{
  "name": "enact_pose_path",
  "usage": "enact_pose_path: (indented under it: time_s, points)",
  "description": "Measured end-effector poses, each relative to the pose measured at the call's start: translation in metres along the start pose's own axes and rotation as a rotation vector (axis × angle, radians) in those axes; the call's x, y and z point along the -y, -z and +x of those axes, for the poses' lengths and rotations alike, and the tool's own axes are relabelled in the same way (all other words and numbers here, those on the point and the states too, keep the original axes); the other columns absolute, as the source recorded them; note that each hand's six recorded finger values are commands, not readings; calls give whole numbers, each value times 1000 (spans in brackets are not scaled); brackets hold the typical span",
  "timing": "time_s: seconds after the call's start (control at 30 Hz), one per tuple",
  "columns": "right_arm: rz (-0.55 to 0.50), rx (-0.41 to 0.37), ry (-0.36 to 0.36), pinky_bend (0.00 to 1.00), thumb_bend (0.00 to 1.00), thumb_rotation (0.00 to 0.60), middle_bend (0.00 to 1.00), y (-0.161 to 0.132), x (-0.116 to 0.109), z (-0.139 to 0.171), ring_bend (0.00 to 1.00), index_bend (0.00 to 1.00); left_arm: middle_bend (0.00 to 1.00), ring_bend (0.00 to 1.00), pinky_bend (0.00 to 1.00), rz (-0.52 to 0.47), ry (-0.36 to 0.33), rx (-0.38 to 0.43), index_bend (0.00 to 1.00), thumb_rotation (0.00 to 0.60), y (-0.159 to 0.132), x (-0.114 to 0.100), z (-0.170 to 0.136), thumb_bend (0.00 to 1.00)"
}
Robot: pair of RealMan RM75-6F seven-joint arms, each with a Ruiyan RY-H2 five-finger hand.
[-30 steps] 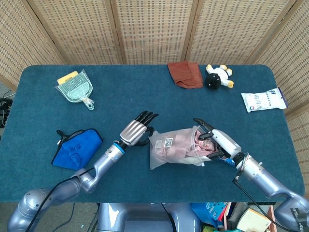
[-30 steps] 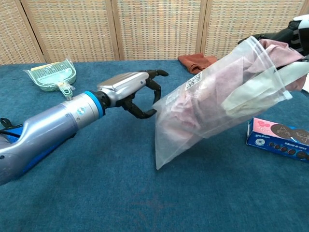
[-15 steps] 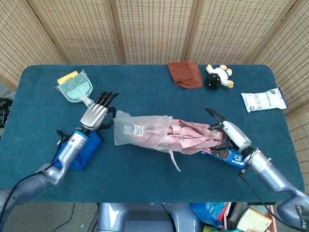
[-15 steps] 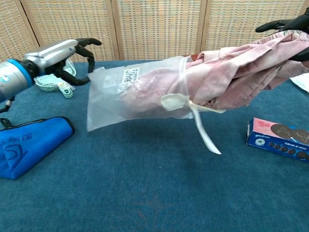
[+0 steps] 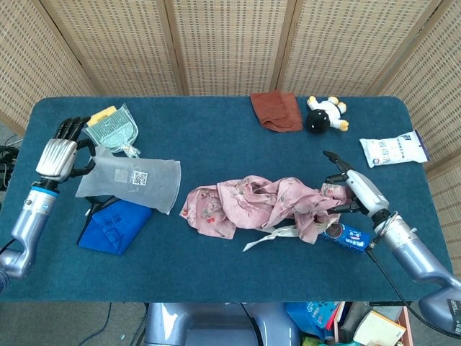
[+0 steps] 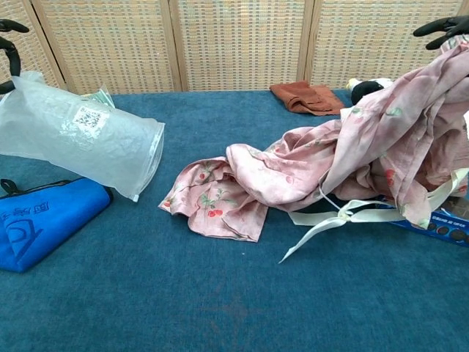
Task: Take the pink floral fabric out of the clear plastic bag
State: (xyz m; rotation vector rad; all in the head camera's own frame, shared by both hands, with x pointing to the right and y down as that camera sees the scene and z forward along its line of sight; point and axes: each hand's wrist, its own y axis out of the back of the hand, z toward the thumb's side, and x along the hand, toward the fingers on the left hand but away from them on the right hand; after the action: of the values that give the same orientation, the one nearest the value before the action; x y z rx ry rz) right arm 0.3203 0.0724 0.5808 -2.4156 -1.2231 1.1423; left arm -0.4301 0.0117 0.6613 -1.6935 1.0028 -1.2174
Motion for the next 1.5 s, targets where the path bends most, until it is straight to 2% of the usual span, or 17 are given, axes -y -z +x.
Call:
enact_pose_path:
  time_s: [0.37, 0.57, 0.6, 0.63, 0.67, 0.73, 0.77, 0.8, 0.83, 0.97, 1.13, 1.33, 1.5]
  points:
    - [87, 35, 60, 0, 759, 600, 0, 12, -22, 7, 0, 712, 77, 0, 0, 45, 34, -90, 668, 600, 27, 7, -5, 549]
    - [132, 57, 107, 0, 760, 600, 0, 19, -38, 14, 0, 712, 66, 0, 0, 37, 41, -152, 668, 600, 44, 2, -10, 549]
    - [139, 61, 112, 0, 759, 600, 0, 21, -40, 15, 0, 712, 49, 0, 0, 37, 44, -160, 662, 600, 47, 2, -12, 549]
    - [149, 67, 119, 0, 739, 600, 0, 23, -42, 16, 0, 704, 28, 0, 0, 39, 47, -164, 587, 600, 48, 1, -13, 548]
    - [157, 71, 125, 0, 674, 600, 0, 24, -44, 17, 0, 667, 16, 0, 0, 45, 53, -172, 478, 600, 52, 0, -15, 535]
    - [172, 82, 139, 0, 340, 600, 0, 28, -47, 20, 0, 422, 0, 0, 0, 59, 64, -186, 98, 600, 58, -1, -19, 382]
    - [178, 83, 144, 0, 133, 600, 0, 29, -48, 21, 0, 216, 0, 0, 0, 68, 76, -192, 25, 600, 62, -1, -21, 315]
    - [184, 84, 148, 0, 21, 600, 0, 30, -49, 22, 0, 72, 0, 0, 0, 73, 87, -198, 0, 600, 64, -1, -23, 241]
    - [198, 84, 150, 0, 0, 600, 0, 31, -49, 24, 0, 7, 0, 0, 0, 77, 97, -203, 0, 600, 67, -2, -25, 207]
    - [265, 87, 157, 0, 0, 600, 0, 34, -50, 30, 0, 0, 0, 0, 0, 61, 111, -220, 0, 600, 74, -7, -37, 180]
    - [421, 71, 241, 0, 0, 600, 0, 34, -57, 43, 0, 0, 0, 0, 0, 44, 45, -229, 0, 600, 80, -25, -65, 178]
    - [638, 64, 396, 0, 0, 600, 0, 33, -59, 75, 0, 0, 0, 0, 0, 22, -85, -279, 0, 600, 87, -54, -129, 177]
    - [717, 87, 461, 0, 0, 600, 0, 35, -41, 106, 0, 0, 0, 0, 0, -1, -142, -343, 0, 600, 79, -65, -198, 177]
